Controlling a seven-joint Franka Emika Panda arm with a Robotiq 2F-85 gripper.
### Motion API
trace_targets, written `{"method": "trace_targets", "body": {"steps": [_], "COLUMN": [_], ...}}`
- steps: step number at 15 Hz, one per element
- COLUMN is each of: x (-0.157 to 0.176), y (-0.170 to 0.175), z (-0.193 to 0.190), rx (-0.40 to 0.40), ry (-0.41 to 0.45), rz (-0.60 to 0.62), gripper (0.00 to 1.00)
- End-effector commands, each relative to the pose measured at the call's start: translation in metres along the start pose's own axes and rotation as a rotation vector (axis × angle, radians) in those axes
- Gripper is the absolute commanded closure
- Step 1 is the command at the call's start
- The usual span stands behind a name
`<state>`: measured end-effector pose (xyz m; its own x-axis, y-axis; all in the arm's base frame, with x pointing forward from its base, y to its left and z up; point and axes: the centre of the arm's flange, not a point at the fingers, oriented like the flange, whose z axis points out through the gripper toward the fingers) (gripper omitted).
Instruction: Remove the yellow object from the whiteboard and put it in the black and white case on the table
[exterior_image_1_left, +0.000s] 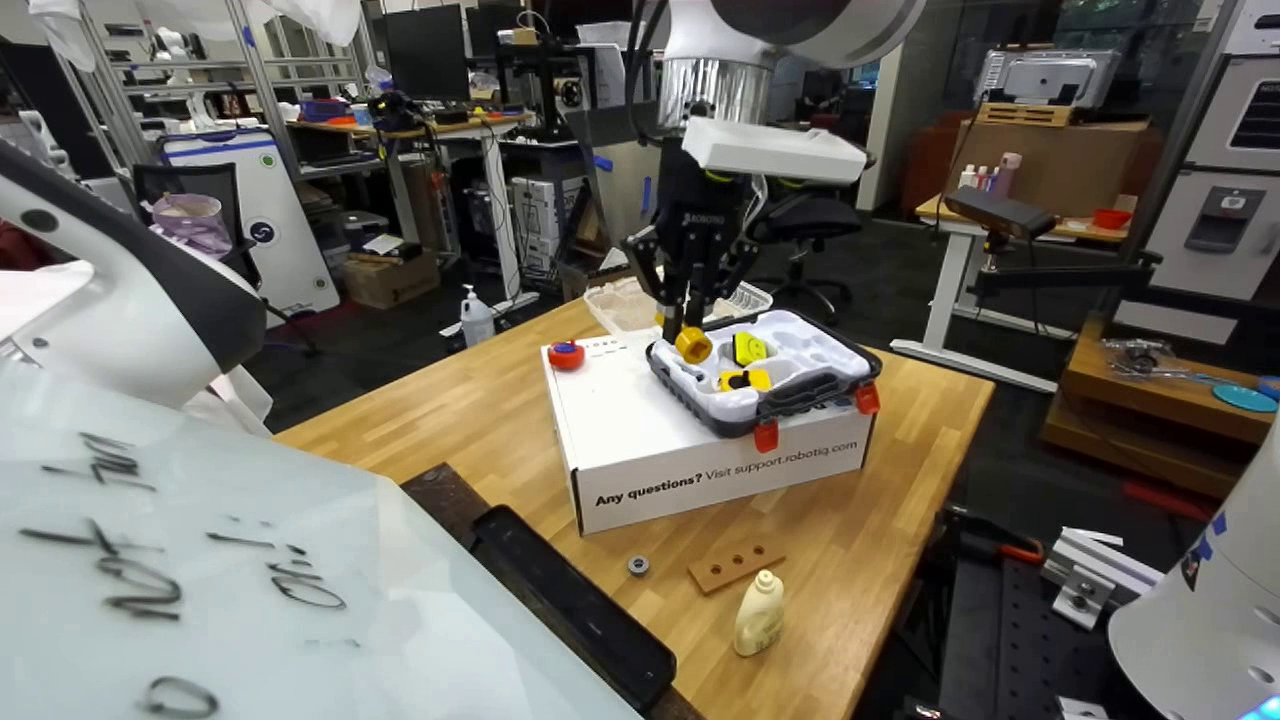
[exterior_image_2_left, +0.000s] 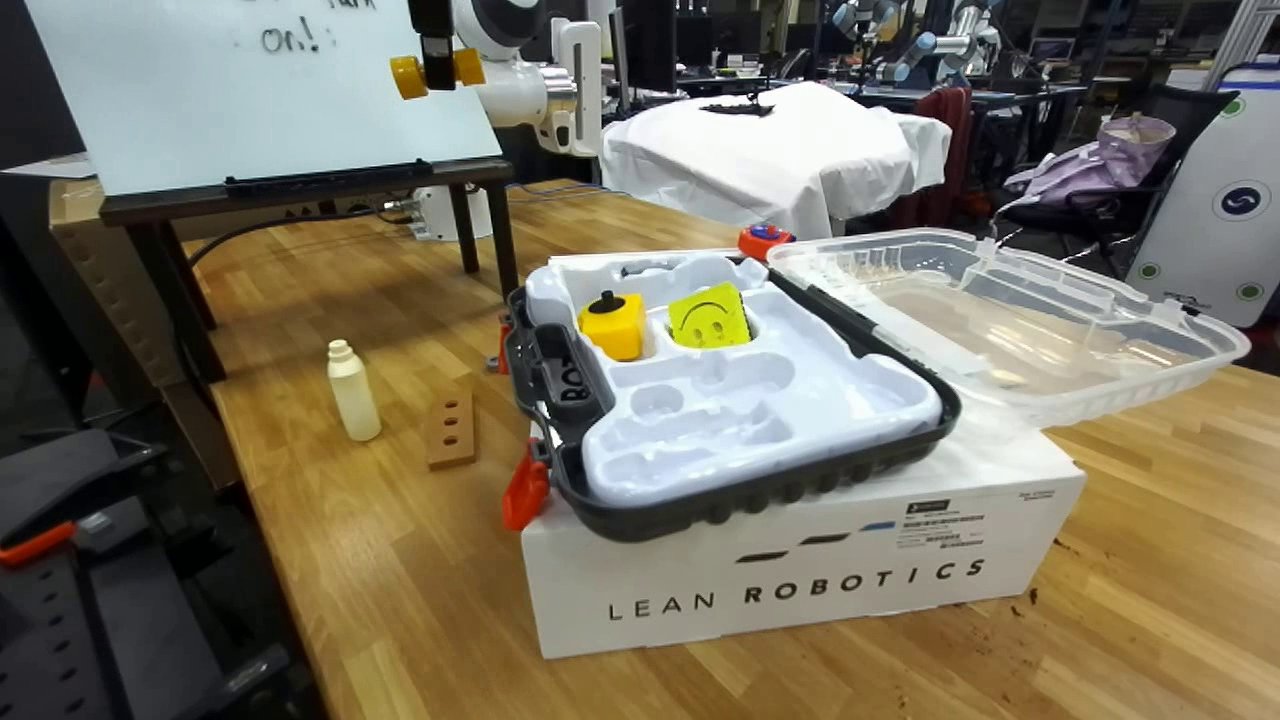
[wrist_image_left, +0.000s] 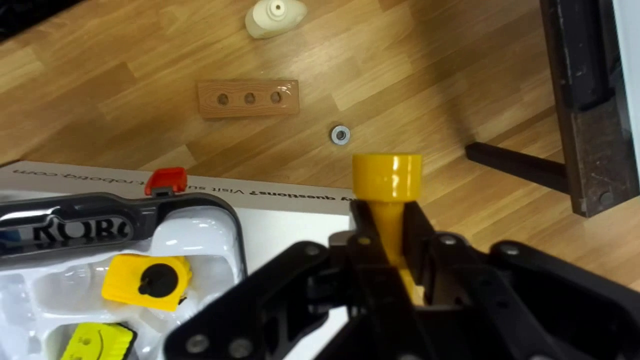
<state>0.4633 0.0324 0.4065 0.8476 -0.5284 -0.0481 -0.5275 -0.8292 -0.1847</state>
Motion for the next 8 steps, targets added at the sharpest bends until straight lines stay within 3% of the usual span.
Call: {"method": "trace_targets", "body": {"steps": [1, 5, 6, 7, 8], "x": [-0.0172, -0.0261, -0.0196, -0.021, -0.0213], "y": [0.0217, 0.0296, 0.0241, 0.0245, 0.0242], "z": [-0.0035, -0.0042, -0.0031, -0.0035, -0.0033], "rx": [0.042, 0.078, 0.04, 0.042, 0.041], "ry": [0.024, 0.017, -0.006, -0.006, -0.006], "rz": [0.091, 0.112, 0.091, 0.091, 0.09], "gripper": [0.95, 0.95, 0.95, 0.82, 0.82]}}
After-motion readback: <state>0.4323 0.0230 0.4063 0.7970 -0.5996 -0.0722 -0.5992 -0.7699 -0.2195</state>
